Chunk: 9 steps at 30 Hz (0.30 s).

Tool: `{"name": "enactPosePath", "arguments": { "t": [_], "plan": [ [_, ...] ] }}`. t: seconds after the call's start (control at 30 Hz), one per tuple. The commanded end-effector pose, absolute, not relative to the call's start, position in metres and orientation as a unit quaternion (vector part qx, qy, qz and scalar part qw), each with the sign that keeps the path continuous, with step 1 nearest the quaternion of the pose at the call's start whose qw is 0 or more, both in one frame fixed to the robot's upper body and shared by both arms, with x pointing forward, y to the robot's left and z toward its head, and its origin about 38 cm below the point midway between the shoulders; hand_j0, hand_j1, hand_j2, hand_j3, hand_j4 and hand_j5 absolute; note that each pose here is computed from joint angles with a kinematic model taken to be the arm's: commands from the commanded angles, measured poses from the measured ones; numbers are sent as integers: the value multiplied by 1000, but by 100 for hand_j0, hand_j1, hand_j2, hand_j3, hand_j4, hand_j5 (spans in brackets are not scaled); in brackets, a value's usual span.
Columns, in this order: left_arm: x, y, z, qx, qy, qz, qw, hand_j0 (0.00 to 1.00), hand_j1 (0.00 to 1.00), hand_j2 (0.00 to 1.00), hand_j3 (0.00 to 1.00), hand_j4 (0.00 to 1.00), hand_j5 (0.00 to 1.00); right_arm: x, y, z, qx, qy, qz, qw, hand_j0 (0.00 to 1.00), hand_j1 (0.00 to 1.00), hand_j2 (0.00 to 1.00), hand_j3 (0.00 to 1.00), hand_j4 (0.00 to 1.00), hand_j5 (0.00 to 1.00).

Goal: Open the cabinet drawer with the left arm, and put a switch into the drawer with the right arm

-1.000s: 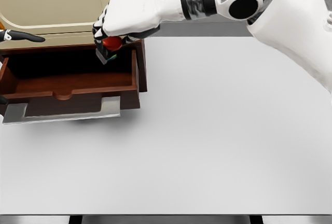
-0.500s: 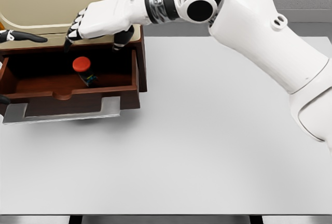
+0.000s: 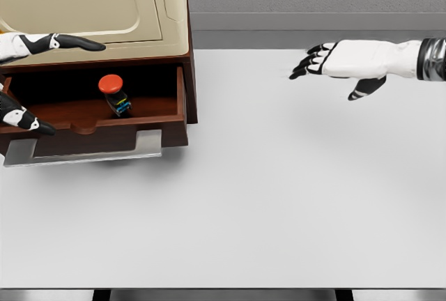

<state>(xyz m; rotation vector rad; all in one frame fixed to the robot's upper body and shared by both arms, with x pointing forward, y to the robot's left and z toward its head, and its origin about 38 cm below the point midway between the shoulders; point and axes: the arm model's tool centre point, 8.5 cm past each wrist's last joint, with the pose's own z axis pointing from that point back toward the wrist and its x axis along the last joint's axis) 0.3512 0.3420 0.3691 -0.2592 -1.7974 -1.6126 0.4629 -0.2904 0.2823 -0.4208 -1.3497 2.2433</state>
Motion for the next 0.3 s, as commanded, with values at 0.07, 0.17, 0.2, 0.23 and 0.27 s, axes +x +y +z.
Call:
{"name": "enactPosePath", "arguments": {
  "t": [0.07,0.17,0.2,0.23,0.27],
  "plan": [
    [356,327,368,-120,-705,-614,334,100,100,100,100,100,100,462,-296,283,-158,-491,820,248,100,100,100,100,100,100],
    [358,322,366,-128,-708,-611,329,100,100,100,100,100,100,462,-296,282,-157,-490,820,248,100,100,100,100,100,100],
    [358,321,365,-128,-708,-612,329,100,100,100,100,100,100,462,-296,280,-155,-489,822,249,100,100,100,100,100,100],
    [358,322,365,-128,-707,-612,330,100,100,100,100,100,100,462,-295,279,-154,-488,823,249,100,100,100,100,100,100],
    [358,322,365,-128,-707,-612,330,100,100,100,100,100,100,462,-295,279,-154,-488,823,249,100,100,100,100,100,100]
  ]
}}
